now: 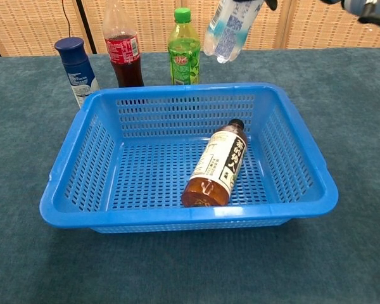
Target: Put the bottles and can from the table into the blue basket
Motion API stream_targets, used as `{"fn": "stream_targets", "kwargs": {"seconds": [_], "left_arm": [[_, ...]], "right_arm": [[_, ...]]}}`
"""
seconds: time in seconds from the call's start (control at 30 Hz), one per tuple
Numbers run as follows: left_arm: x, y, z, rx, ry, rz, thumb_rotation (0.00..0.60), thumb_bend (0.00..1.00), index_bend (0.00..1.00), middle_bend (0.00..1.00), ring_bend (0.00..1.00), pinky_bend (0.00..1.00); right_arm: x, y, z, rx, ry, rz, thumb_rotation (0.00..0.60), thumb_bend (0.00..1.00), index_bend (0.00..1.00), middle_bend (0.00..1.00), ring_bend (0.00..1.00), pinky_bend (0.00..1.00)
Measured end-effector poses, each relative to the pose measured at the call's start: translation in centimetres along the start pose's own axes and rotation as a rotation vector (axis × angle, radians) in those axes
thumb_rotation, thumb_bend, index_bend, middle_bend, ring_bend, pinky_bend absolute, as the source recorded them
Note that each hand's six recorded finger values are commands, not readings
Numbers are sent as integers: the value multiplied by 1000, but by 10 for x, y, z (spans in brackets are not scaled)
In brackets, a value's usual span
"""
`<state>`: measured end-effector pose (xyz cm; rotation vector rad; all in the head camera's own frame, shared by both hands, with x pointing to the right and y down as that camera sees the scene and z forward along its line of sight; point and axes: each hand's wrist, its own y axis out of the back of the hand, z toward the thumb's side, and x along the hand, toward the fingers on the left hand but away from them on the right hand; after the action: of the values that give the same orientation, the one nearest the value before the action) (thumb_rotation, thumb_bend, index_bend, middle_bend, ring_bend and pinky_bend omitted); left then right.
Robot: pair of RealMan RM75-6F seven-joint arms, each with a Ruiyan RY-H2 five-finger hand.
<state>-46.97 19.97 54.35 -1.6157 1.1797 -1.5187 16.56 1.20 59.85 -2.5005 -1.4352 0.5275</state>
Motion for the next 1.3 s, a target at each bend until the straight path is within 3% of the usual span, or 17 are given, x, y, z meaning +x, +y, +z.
{"fn": "stream_targets", "kwargs": {"seconds": [0.13,0.27,0.47,0.73,0.77,0.83,0.9,0.97,1.07,1.3], "left_arm": [[-2,1,0,-6,-8,3,600,65,0,0,0,0],[-5,3,-1,-12,-10,10,600,64,0,0,0,0],[-6,5,-2,-17,-11,14,600,64,0,0,0,0],[-5,5,-4,-19,-5,12,600,65,0,0,0,0],[-5,5,-4,-20,-5,12,600,64,0,0,0,0],[-5,6,-5,-21,-4,12,600,64,0,0,0,0],[-4,6,-5,-24,-3,12,600,64,0,0,0,0],[-4,6,-5,-23,-2,13,600,65,0,0,0,0],[-4,6,-6,-24,-1,12,600,64,0,0,0,0],[-4,6,-6,-27,3,14,600,65,0,0,0,0]], "right_arm": [[30,-1,34,14,14,56,600,71,626,806,704,698],[61,-4,45,87,-31,122,600,74,628,809,707,700],[94,-23,32,190,-128,228,600,76,629,810,707,700],[114,-55,6,212,-226,336,600,80,612,794,698,695],[114,-58,4,212,-232,343,600,76,556,747,660,675],[115,-63,0,212,-238,361,600,37,340,533,480,563],[115,-66,-2,213,-236,376,600,0,65,166,150,319],[114,-67,-7,230,-238,399,600,0,0,17,11,142],[106,-61,-17,263,-247,402,600,0,0,0,0,12],[76,-34,-24,276,-241,286,600,0,0,0,0,0]]}}
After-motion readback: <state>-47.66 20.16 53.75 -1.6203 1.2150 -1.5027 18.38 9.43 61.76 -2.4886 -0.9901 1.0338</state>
